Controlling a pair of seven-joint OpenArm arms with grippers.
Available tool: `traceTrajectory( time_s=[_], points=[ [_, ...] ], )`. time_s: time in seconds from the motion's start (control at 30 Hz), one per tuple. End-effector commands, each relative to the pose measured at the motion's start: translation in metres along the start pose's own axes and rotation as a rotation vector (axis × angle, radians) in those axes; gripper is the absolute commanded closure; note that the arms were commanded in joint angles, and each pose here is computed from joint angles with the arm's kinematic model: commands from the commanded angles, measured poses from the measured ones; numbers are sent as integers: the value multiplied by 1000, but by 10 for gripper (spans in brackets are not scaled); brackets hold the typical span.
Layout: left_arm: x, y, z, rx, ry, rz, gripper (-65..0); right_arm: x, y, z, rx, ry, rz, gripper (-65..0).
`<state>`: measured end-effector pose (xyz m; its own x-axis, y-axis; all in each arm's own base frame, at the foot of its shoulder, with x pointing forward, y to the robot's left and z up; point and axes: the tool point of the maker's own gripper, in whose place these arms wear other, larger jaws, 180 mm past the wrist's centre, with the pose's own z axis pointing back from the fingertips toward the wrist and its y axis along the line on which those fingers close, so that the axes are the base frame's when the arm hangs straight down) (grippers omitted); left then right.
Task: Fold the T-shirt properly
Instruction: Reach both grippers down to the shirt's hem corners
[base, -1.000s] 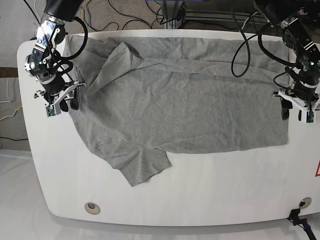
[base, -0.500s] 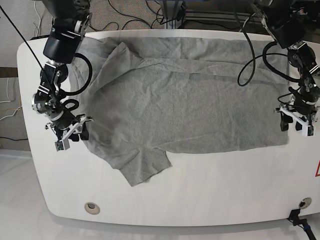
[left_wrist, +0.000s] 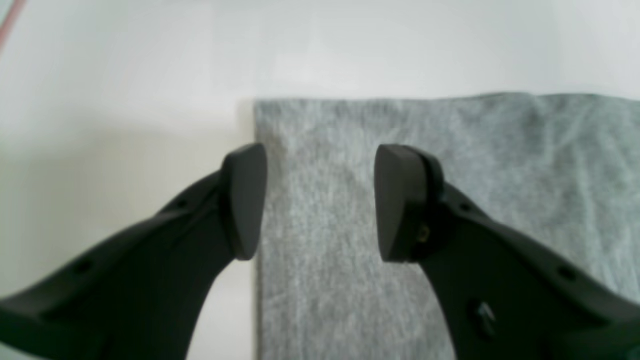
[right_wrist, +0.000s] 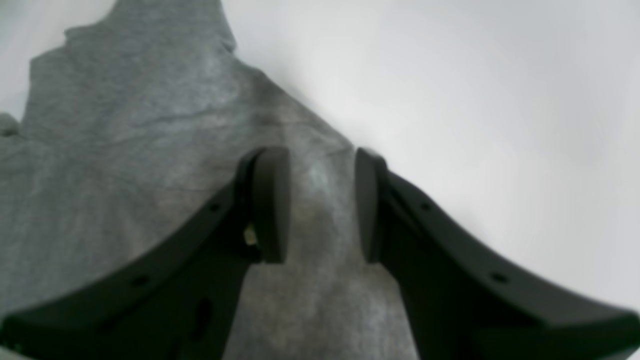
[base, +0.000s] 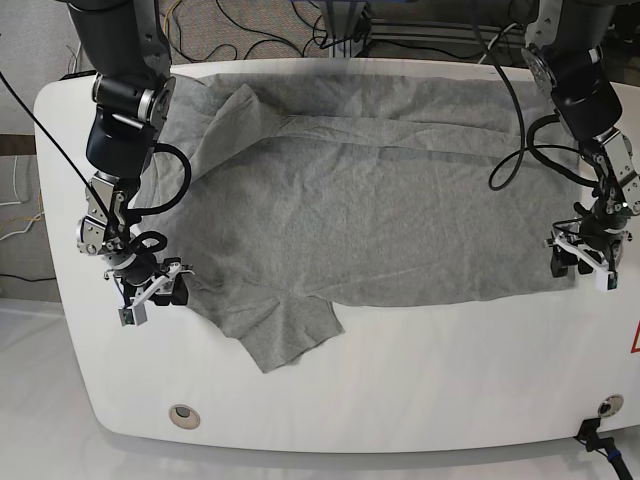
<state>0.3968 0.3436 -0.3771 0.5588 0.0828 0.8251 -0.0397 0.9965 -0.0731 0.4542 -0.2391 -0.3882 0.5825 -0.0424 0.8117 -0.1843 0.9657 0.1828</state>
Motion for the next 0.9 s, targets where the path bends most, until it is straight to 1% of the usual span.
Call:
traceTrajectory(
  time_s=[0.0, 0.03, 0.07, 0.17, 0.2, 0.23, 0.27, 0.3, 0.37, 0.4, 0.43, 0.57, 0.77, 0.87],
  points=[
    [28, 14, 2, 16, -78, 3, -326, 38, -5, 3, -4, -83, 18, -221],
    [24, 14, 0, 13, -74, 17, -326, 37, -6, 3, -9, -78, 25, -240],
    [23, 13, -3, 8, -76, 28, -326, 38, -6, 3, -11, -75, 33, -273],
    [22, 16, -4, 7, -82, 39, -328, 40, -5, 1, -15, -73, 54, -412],
    [21, 20, -3, 12, -79, 39, -328, 40, -5, 1, -17, -73, 58, -445],
    [21, 20, -3, 12, -79, 39, -329, 41, -7, 2, -19, -74, 58, -458],
    [21, 20, -3, 12, -79, 39, -330, 40, -7, 2, -20, -71, 56, -456],
    [23, 24, -1, 20, -84, 37, -347, 34, -7, 0, -16, -58, 46, -455],
    [26, 27, 0, 24, -90, 38, -424, 19, -6, -4, -4, -31, 11, -455],
    [28, 28, 2, 29, -98, 41, -464, 16, -5, -6, 1, -42, -6, -455],
    [29, 30, 2, 33, -102, 44, -483, 12, -5, -8, 0, -49, -18, -455],
    [31, 36, 5, 43, -103, 39, -487, -9, -7, -13, -10, -35, -78, -455],
    [35, 40, 5, 53, -118, 53, -485, -15, 0, -16, 7, -24, -87, -454],
    [30, 43, 1, 71, -105, 88, -485, -23, 11, -19, 25, -11, -90, -454]
  ],
)
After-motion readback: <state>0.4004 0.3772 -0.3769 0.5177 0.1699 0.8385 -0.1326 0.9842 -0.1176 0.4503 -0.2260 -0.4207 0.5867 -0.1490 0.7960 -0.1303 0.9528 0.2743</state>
